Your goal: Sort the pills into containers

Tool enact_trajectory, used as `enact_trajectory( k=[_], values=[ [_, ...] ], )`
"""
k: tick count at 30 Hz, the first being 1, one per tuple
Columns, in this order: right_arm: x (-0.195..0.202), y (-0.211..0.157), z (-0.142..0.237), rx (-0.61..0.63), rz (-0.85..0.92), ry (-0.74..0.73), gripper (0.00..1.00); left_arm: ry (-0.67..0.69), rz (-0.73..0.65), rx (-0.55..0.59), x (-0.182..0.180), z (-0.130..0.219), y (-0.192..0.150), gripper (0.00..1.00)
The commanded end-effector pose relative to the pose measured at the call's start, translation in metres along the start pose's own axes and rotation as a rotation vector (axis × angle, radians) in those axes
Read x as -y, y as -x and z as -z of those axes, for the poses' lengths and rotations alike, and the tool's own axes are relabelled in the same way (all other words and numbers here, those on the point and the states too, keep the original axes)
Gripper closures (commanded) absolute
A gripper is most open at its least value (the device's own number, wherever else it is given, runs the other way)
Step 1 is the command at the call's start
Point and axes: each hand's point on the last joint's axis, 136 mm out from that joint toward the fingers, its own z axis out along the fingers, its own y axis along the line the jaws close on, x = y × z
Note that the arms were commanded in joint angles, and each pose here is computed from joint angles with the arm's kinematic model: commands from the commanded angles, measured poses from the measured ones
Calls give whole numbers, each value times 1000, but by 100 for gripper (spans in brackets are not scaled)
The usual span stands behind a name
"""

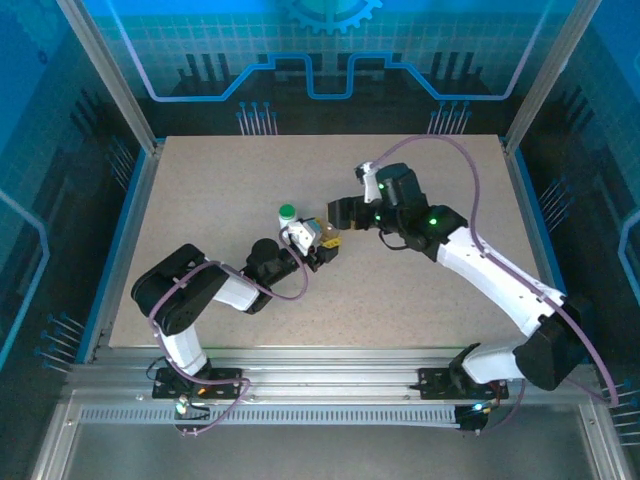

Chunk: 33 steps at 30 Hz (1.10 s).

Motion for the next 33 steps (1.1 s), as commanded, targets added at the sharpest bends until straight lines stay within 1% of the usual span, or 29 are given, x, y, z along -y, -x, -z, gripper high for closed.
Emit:
enact_trajectory(
  k=[1, 8, 19, 23, 25, 29, 31, 33],
  values=[
    [-11, 12, -12, 35, -6, -6, 20, 52, -23, 11, -11, -1, 1, 100],
    [-8, 8, -29, 3, 28, -64, 25, 63, -33, 9, -12, -1, 0, 100],
    [-4, 2, -43, -29, 33, -80, 35, 60, -42, 12, -12, -2, 2, 100],
    [-5, 0, -46, -40, 30, -71, 44, 61, -45, 12, -12, -2, 2, 100],
    [-6, -2, -46, -43, 29, -65, 54, 62, -45, 10, -12, -2, 1, 100],
    [-8, -5, -44, -47, 45, -46, 67, 68, -44, 7, -13, -1, 0, 100],
    [-13, -9, -40, -49, 79, -9, 74, 61, -41, 14, -12, 1, 3, 100],
    [-22, -10, -31, -33, 152, 52, 77, 32, -41, 30, -6, 4, 10, 100]
  ],
)
